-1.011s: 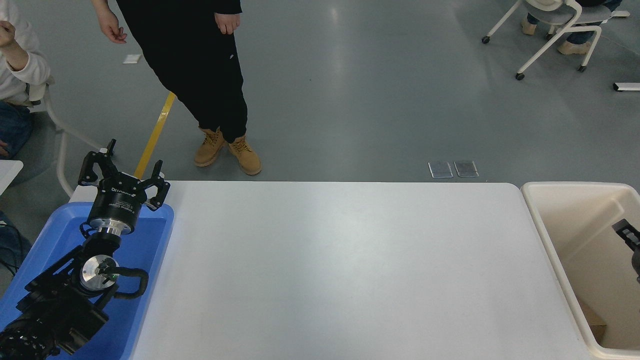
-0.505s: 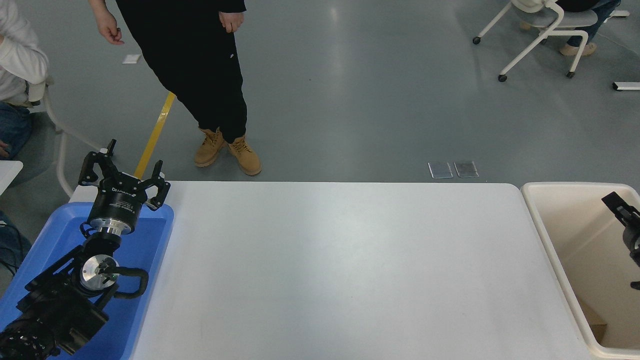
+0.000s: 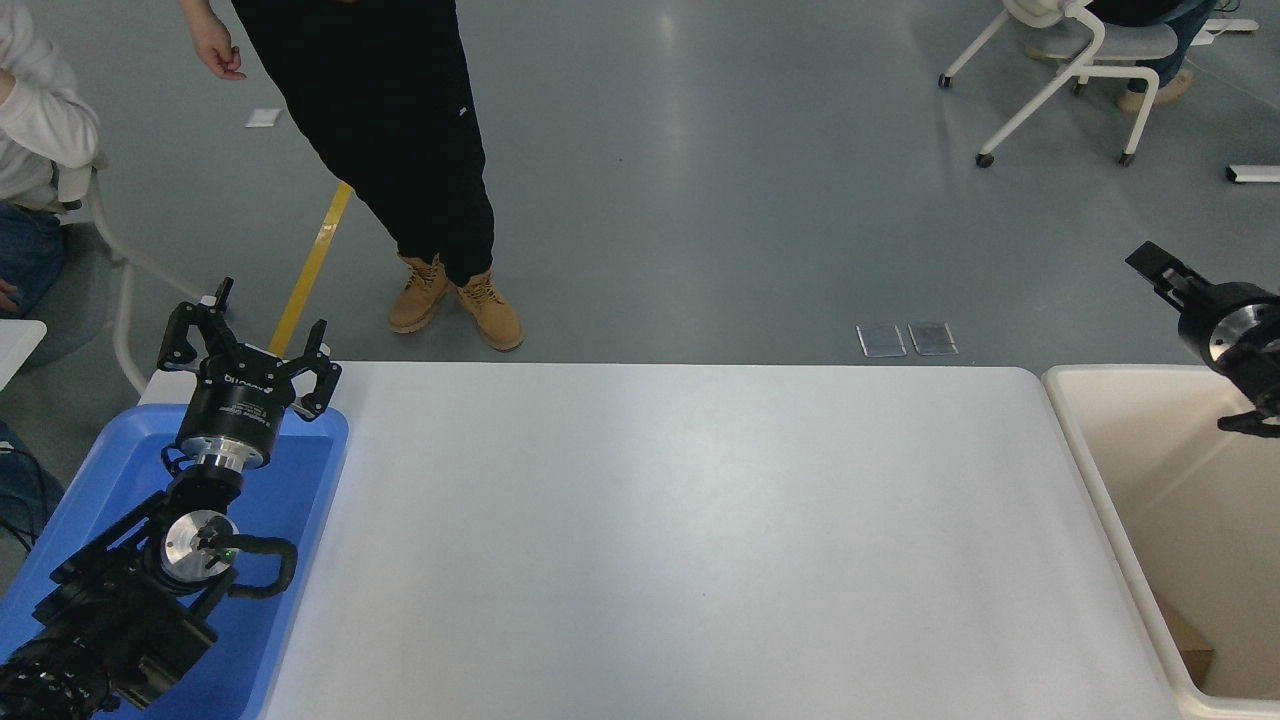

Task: Pick up paper ball place in dustbin

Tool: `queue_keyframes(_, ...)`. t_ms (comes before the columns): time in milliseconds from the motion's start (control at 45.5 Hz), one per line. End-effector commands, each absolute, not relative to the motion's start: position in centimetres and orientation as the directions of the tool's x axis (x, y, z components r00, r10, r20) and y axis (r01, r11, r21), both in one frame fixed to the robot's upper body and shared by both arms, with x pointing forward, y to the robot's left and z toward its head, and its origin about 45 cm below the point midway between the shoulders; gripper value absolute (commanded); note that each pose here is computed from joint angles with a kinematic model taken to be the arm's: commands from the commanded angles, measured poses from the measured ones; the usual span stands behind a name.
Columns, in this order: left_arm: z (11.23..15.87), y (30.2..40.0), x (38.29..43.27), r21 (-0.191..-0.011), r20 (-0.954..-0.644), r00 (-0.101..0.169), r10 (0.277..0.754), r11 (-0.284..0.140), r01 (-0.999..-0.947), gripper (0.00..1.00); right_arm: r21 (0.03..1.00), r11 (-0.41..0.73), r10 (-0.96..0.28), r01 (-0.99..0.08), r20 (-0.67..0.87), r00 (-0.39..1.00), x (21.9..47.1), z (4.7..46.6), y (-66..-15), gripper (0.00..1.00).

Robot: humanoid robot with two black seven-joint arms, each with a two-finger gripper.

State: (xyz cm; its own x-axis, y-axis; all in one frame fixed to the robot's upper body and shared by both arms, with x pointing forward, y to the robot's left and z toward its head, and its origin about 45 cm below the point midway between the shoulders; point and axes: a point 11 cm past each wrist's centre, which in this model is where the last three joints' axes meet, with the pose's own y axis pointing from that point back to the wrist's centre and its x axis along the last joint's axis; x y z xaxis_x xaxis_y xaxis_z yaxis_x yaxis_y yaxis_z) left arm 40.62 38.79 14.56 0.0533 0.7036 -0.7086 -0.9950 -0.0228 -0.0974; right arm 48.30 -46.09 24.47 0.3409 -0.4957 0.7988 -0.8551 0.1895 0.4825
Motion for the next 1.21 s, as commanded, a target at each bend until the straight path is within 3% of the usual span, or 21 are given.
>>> queue_keyframes(0,14.55,38.80,40.62,-0.097,-0.708,0.052,0.704,-0.024,-0.9950,0.99,0.530,0.051,-0.397,-0.846,0.788,0.470,51.4,28.4,-40.0,1.00)
queue_keyframes(132,14.53,38.84,40.61,-0.096,-0.708,0.051,0.704,-0.025,-0.9951,0.99,0.614,-0.024,-0.361,-0.789,0.731,0.579,51.3,28.8,-37.2,1.00)
queue_keyframes(374,14.55,38.80,40.62,-0.097,-0.708,0.052,0.704,-0.024,-0.9950,0.99,0.722,-0.062,-0.260,-0.689,0.655,0.709,49.6,29.3,-34.5,1.00)
queue_keyframes(505,14.55,38.80,40.62,-0.097,-0.708,0.052,0.704,-0.024,-0.9950,0.99,0.809,-0.088,-0.252,-0.581,0.546,0.799,47.1,29.5,-34.1,1.00)
queue_keyframes(769,14.54,38.81,40.62,-0.096,-0.708,0.050,0.704,-0.025,-0.9951,0.99,0.911,-0.186,-0.228,-0.368,0.324,0.918,39.3,32.0,-31.8,1.00)
queue_keyframes(1187,14.54,38.81,40.62,-0.096,-0.708,0.050,0.704,-0.025,-0.9951,0.99,0.930,-0.261,-0.121,-0.258,0.234,0.965,34.3,37.5,-27.3,1.00)
